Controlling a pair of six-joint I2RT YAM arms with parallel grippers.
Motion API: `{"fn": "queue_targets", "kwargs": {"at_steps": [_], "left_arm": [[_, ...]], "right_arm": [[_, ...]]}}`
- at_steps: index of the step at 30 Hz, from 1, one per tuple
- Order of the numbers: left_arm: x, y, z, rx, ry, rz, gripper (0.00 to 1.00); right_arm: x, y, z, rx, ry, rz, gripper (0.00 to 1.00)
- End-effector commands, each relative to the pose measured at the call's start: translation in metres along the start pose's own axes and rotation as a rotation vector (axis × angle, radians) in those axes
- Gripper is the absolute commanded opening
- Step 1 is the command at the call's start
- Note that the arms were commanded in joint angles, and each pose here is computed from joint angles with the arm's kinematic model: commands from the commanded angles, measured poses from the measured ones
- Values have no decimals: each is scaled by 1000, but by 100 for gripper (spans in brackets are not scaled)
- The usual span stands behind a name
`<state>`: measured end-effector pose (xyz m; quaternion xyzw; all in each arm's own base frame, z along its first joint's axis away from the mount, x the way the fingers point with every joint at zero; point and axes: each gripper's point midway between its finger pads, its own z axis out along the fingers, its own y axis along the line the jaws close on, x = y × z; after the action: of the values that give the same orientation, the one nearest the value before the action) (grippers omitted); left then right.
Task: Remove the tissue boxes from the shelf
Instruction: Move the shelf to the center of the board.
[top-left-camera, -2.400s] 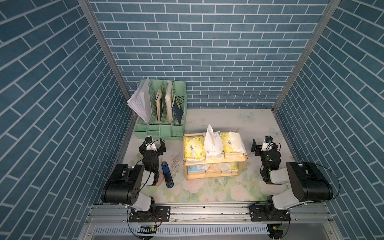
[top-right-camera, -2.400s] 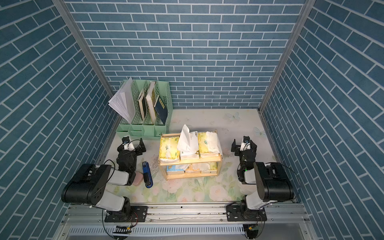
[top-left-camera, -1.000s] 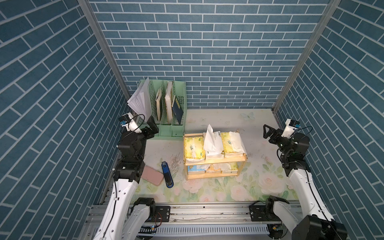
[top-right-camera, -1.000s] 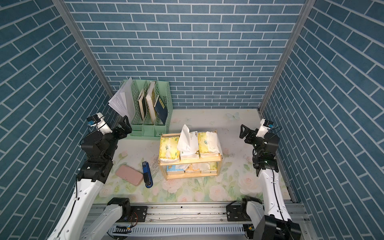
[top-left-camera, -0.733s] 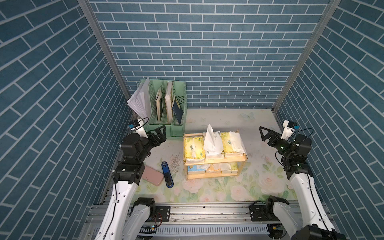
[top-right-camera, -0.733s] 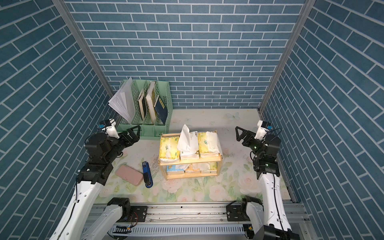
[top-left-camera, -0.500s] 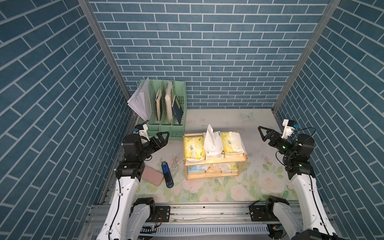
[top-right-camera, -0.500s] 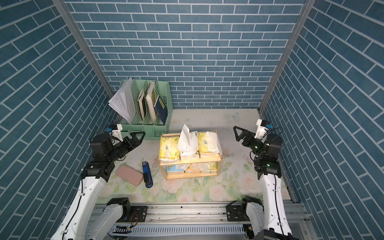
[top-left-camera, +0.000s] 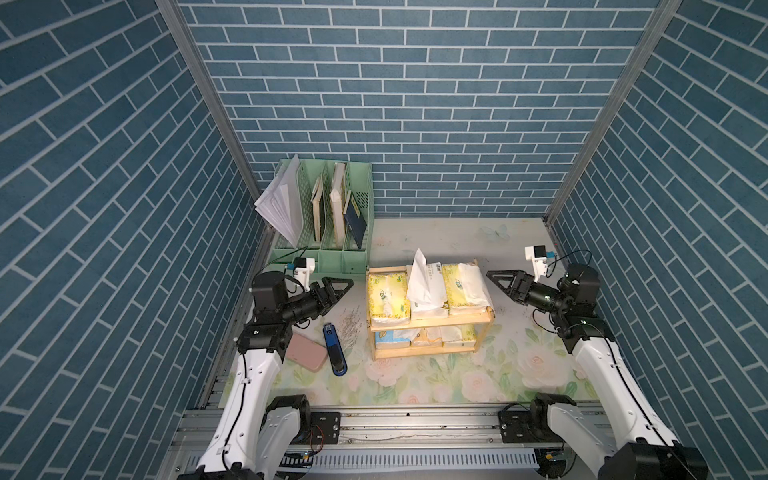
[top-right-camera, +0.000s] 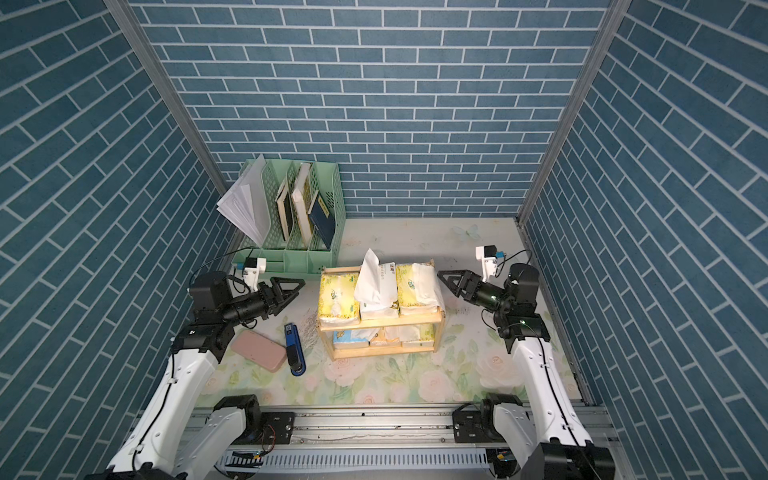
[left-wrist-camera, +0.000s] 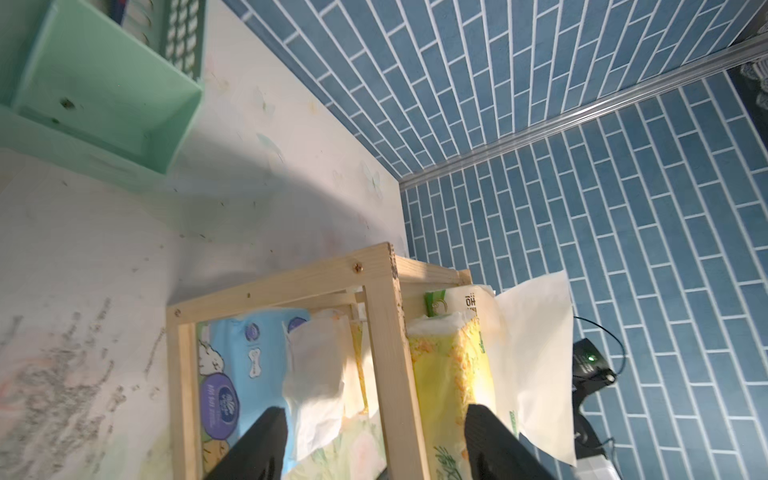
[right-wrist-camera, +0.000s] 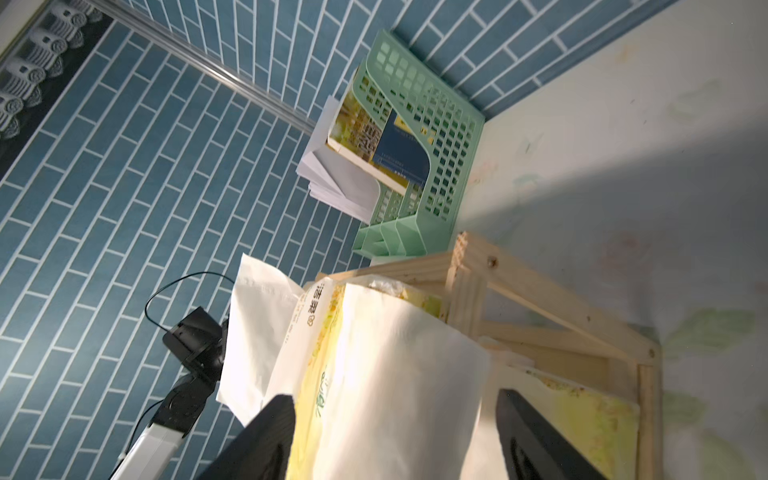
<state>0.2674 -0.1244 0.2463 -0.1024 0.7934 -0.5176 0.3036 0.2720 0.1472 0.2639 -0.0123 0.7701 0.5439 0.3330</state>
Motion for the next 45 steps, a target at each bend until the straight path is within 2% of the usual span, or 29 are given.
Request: {"fn": "queue_targets", "kwargs": {"at_steps": [1, 5, 10, 15, 22, 31, 36, 40, 45], "left_arm": [[7, -16, 3, 67, 49, 27, 65], [11, -9, 9, 52, 67, 8, 54], [15, -4, 18, 45, 77, -15, 54], [24, -11, 32, 61, 122, 5, 54], [23, -12, 37, 57, 128, 13, 50], [26, -6, 44, 43, 137, 13, 40], [28, -7, 50, 47, 149, 17, 33], [25, -12, 55, 54, 149, 31, 28], [21, -19, 63, 63, 154, 46, 25]], "right_arm": [[7, -2, 2, -3, 25, 33, 78], [6, -9, 2, 23, 13, 43, 74], [5, -28, 0, 157, 22, 49, 68], [12, -30, 2, 135, 47, 93, 58], [14, -26, 1, 122, 48, 92, 57], [13, -17, 0, 91, 50, 96, 56], [18, -16, 4, 75, 74, 118, 48], [18, -14, 7, 64, 84, 120, 45], [18, -9, 13, 42, 94, 124, 39]]}}
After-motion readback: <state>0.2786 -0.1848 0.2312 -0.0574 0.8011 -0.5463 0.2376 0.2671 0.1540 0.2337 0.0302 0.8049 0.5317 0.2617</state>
